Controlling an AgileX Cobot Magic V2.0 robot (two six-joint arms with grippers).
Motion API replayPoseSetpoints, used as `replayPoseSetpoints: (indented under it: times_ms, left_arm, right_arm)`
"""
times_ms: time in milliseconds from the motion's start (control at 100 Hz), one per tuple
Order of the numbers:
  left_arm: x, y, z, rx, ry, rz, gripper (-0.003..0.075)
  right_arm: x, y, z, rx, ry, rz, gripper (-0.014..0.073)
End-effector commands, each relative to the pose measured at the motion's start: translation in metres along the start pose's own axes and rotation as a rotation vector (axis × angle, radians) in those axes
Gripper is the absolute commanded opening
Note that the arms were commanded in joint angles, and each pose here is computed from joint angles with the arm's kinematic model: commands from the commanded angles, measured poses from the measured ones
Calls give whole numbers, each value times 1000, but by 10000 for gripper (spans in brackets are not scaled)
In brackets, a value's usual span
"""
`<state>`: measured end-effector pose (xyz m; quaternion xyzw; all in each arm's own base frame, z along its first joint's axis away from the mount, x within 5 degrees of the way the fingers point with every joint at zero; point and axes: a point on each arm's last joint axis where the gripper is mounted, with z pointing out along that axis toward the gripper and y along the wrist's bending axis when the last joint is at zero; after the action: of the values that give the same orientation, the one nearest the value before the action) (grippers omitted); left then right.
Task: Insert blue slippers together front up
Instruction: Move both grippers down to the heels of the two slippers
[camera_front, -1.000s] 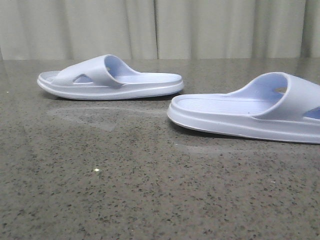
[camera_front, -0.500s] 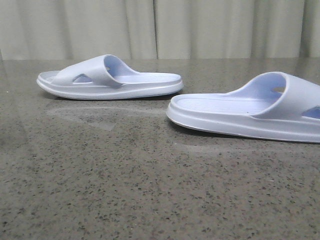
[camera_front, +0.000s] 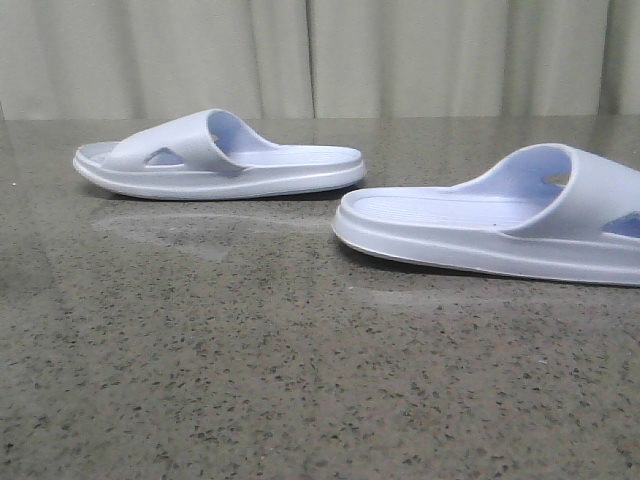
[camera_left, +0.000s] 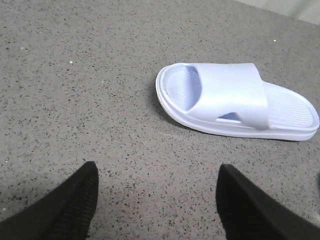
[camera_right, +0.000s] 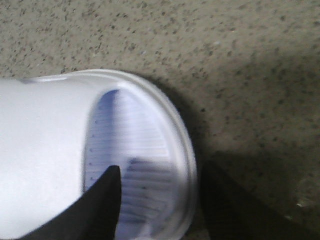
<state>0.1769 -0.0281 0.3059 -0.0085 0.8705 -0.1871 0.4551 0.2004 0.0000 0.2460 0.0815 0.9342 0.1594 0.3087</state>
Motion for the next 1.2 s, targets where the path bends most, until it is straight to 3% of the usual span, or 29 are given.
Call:
replayPoseSetpoints:
  times_ms: [0, 130, 280, 530, 890, 1190]
  left_arm:
    - [-14, -3, -2, 8, -70, -21, 445]
    - [-14, -3, 5, 29, -49, -21, 445]
    - [-15, -4, 16, 81, -44, -50, 445]
    - [-19, 1, 51, 139, 6, -127, 445]
    - [-58, 1, 119, 310, 125, -217, 445]
    - [-63, 15, 165, 296, 173, -256, 445]
  right_arm:
    - [-11, 5, -1, -57, -27, -10, 307]
    - [-12, 1, 3, -99, -9, 3, 258]
    - [-13, -5, 1, -93, -6, 7, -111]
    - [-14, -6, 0, -90, -13, 15, -102]
    - [-15, -7, 0, -84, -22, 15, -102]
    - [-15, -7, 0, -81, -27, 15, -102]
